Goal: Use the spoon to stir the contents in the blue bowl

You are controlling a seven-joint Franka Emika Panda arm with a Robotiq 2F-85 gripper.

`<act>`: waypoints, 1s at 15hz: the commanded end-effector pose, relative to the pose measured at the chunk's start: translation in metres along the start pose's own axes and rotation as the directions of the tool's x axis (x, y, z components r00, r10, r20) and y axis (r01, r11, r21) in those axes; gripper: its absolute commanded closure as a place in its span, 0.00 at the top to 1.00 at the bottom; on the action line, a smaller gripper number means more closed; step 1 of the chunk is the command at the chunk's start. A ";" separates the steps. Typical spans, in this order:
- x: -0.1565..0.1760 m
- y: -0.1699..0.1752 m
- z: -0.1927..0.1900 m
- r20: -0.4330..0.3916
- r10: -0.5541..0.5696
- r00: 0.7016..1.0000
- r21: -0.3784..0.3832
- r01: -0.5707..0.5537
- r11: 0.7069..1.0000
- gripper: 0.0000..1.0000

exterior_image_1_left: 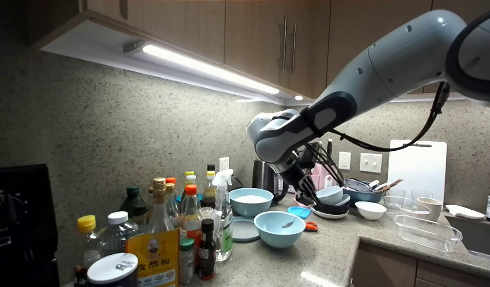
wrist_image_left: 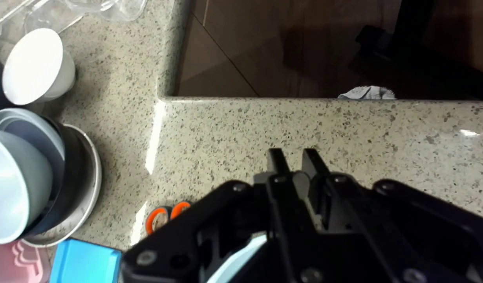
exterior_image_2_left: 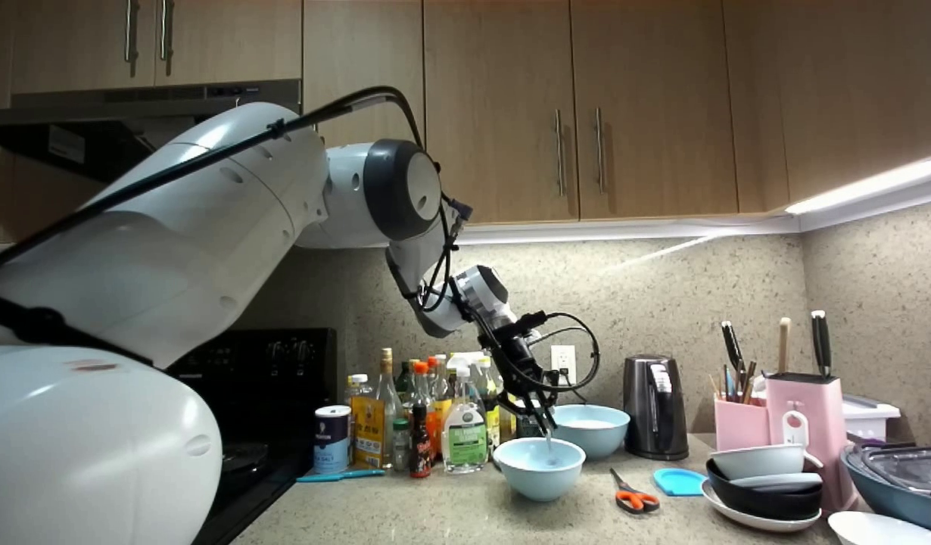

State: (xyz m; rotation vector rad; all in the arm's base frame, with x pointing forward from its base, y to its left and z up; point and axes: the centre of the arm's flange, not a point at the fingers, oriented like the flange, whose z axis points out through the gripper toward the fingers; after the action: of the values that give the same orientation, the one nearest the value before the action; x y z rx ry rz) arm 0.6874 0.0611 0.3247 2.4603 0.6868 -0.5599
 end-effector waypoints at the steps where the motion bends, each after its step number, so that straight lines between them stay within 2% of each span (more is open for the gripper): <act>1: 0.018 -0.001 -0.019 -0.029 -0.114 0.993 -0.116 0.110 0.987 0.04; 5: 0.031 -0.009 -0.039 -0.032 -0.187 0.982 -0.203 0.176 0.963 0.04; 8: 0.038 -0.026 -0.050 -0.037 -0.247 0.968 -0.230 0.233 0.945 0.04; 12: 0.037 -0.060 -0.052 0.010 -0.272 0.962 -0.217 0.268 0.939 0.04; 15: 0.017 -0.064 -0.042 0.077 -0.220 0.972 -0.180 0.231 0.956 0.04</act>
State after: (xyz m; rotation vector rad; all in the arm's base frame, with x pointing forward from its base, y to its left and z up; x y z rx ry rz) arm 0.6939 0.1508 0.3211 2.2094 1.0204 -0.5481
